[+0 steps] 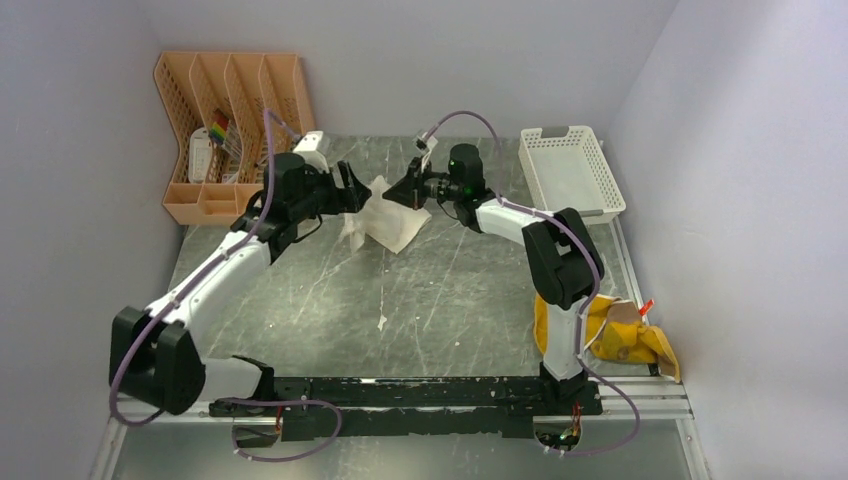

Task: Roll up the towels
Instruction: Flatten out the towel at the center of the board.

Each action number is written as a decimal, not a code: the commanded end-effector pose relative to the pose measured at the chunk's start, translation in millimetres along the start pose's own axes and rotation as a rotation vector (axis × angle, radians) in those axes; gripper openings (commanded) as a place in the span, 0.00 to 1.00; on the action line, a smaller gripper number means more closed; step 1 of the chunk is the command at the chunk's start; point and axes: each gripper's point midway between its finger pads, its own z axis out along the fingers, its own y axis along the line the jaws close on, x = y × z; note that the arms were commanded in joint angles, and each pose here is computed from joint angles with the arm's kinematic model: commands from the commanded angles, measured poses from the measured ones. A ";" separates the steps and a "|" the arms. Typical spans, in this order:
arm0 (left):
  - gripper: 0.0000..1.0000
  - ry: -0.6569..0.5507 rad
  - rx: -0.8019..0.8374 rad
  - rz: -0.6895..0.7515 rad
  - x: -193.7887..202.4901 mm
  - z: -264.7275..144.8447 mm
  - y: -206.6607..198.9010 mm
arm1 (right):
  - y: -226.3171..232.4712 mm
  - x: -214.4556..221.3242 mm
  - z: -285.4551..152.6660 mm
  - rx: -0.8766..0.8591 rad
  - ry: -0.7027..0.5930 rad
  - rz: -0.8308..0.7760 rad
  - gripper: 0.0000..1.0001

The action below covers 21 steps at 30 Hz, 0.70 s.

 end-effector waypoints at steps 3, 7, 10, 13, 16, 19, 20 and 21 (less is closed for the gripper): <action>0.96 -0.069 -0.117 0.026 -11.1 -36.3 13.8 | 12.3 -45.6 -26.1 0.010 -0.085 -0.063 0.00; 0.93 0.009 -0.156 0.003 19.2 -35.5 27.0 | 8.9 -43.0 -32.7 0.045 -0.067 -0.059 0.00; 0.87 0.103 -0.225 -0.016 59.4 -34.2 48.3 | -3.0 -37.9 -40.3 0.140 -0.027 -0.066 0.00; 0.82 0.212 -0.356 -0.063 108.5 -39.7 79.5 | -19.3 -22.7 -51.9 0.267 0.045 -0.051 0.30; 0.79 0.292 -0.454 -0.117 148.0 -46.6 101.0 | -19.2 -13.7 -63.4 0.317 0.066 -0.046 0.45; 0.78 0.311 -0.506 -0.167 169.9 -51.0 111.8 | -13.0 -7.0 -71.4 0.329 0.072 -0.036 0.46; 0.78 0.298 -0.507 -0.183 171.5 -50.4 112.6 | -11.3 -4.2 -73.6 0.330 0.076 -0.032 0.46; 0.78 0.287 -0.506 -0.201 173.3 -50.4 113.3 | -9.2 -2.1 -75.2 0.328 0.078 -0.027 0.46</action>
